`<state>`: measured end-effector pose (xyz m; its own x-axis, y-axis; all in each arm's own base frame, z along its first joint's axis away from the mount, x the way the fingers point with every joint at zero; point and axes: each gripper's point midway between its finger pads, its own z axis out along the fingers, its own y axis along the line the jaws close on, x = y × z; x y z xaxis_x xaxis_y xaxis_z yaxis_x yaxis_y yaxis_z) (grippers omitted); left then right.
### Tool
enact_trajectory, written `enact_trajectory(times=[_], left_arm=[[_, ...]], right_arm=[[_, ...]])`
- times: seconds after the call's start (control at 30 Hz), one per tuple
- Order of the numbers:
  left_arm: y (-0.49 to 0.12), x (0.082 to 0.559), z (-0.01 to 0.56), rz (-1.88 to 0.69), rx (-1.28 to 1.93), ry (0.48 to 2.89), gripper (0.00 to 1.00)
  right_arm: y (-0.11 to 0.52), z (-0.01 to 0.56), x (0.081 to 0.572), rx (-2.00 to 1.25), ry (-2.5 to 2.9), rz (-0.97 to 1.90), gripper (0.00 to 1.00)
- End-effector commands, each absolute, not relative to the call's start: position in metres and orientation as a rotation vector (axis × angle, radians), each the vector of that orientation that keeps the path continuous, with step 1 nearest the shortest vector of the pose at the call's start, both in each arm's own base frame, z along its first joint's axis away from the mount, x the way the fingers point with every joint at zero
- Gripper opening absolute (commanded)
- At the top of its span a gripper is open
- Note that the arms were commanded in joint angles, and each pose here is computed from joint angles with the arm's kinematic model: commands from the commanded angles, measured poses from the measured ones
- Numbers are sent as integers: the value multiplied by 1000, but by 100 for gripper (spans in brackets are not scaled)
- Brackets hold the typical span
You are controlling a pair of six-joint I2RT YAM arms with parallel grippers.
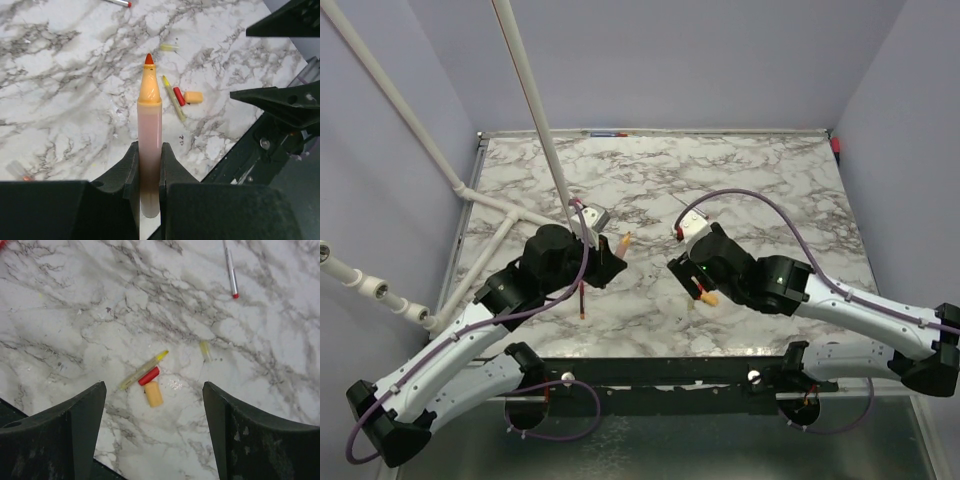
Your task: Insert the pens into the pen caps
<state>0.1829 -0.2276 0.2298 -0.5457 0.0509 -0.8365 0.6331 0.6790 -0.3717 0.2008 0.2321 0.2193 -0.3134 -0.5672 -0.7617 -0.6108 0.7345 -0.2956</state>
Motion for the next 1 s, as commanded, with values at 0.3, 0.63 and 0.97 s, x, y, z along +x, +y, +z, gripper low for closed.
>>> enact_trajectory(times=[0.3, 0.63, 0.97], left_arm=[[-207, 196, 250, -745, 473, 1852, 0], [-199, 190, 251, -736, 471, 1836, 0], [-198, 191, 249, -715, 485, 1844, 0]], right_arm=[[208, 125, 189, -577, 2526, 295, 80], [188, 55, 197, -509, 2757, 202, 72], [183, 30, 197, -528, 2828, 113, 63]])
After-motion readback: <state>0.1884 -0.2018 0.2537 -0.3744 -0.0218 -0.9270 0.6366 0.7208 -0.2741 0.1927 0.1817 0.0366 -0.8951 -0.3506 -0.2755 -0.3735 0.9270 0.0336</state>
